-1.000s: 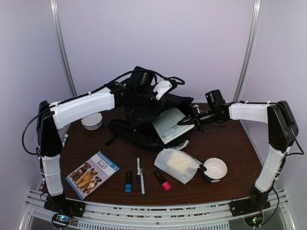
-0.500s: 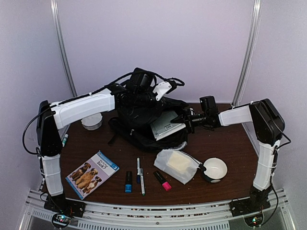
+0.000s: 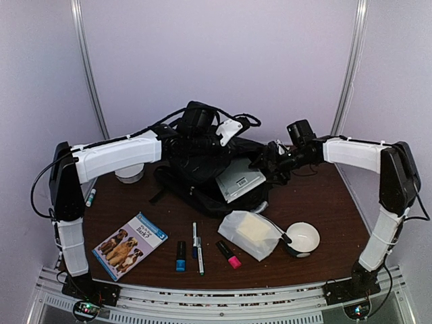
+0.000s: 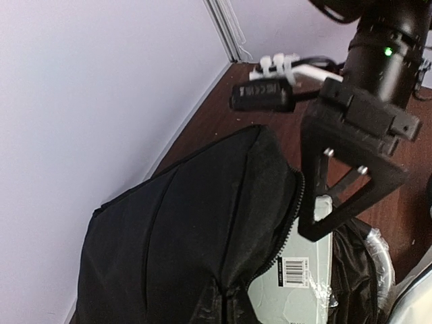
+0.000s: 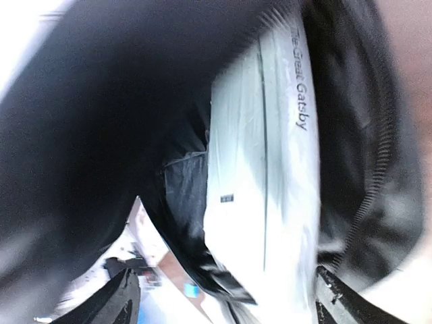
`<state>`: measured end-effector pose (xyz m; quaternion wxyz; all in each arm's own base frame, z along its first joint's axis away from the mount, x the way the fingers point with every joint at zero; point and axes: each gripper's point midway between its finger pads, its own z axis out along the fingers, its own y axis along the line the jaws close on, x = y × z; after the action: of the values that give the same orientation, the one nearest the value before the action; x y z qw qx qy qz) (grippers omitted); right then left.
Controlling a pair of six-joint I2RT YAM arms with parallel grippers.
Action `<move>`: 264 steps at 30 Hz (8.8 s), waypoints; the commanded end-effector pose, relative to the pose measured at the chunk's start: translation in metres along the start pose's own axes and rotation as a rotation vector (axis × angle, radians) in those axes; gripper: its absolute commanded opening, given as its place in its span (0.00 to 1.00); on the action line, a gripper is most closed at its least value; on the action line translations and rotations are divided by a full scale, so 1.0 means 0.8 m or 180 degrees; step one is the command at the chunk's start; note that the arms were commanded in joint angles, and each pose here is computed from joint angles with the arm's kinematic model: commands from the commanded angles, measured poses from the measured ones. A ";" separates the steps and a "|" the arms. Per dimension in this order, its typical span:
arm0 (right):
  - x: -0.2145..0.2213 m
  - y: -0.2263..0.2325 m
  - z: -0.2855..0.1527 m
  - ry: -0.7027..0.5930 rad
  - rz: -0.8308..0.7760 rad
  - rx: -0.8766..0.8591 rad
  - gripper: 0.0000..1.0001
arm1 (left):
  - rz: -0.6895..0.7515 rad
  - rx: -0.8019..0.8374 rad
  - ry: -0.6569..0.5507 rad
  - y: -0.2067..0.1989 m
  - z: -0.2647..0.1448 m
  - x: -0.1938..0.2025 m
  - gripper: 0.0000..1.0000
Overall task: Pack the student bag
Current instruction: Place the book in the largest pocket of the bag, then adjust the book in the largest pocket of the bag, then place the largest pocket in the student bag, then adjust the book at the center of the board, then pick up the book from the corner of the board.
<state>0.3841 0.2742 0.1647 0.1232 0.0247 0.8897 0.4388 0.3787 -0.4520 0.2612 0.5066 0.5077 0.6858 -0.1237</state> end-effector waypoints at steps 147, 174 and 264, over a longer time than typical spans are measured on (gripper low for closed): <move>0.291 0.165 0.259 0.1216 -0.4064 0.0079 0.61 | -0.4856 -0.1412 0.2497 0.047 -0.327 0.513 0.80; 0.247 0.090 0.369 0.0663 -0.4112 0.1248 0.81 | -0.5296 0.0012 0.2562 -0.075 -0.279 0.497 0.68; 0.244 0.071 0.289 0.1543 -0.2432 0.0228 0.69 | -0.5565 -0.0146 0.2672 -0.160 -0.281 0.512 0.62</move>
<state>0.2573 0.5078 0.0442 0.0963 -0.4311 0.8465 0.2973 0.2085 -0.1426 0.0248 0.0531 -0.1532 0.9290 -0.3327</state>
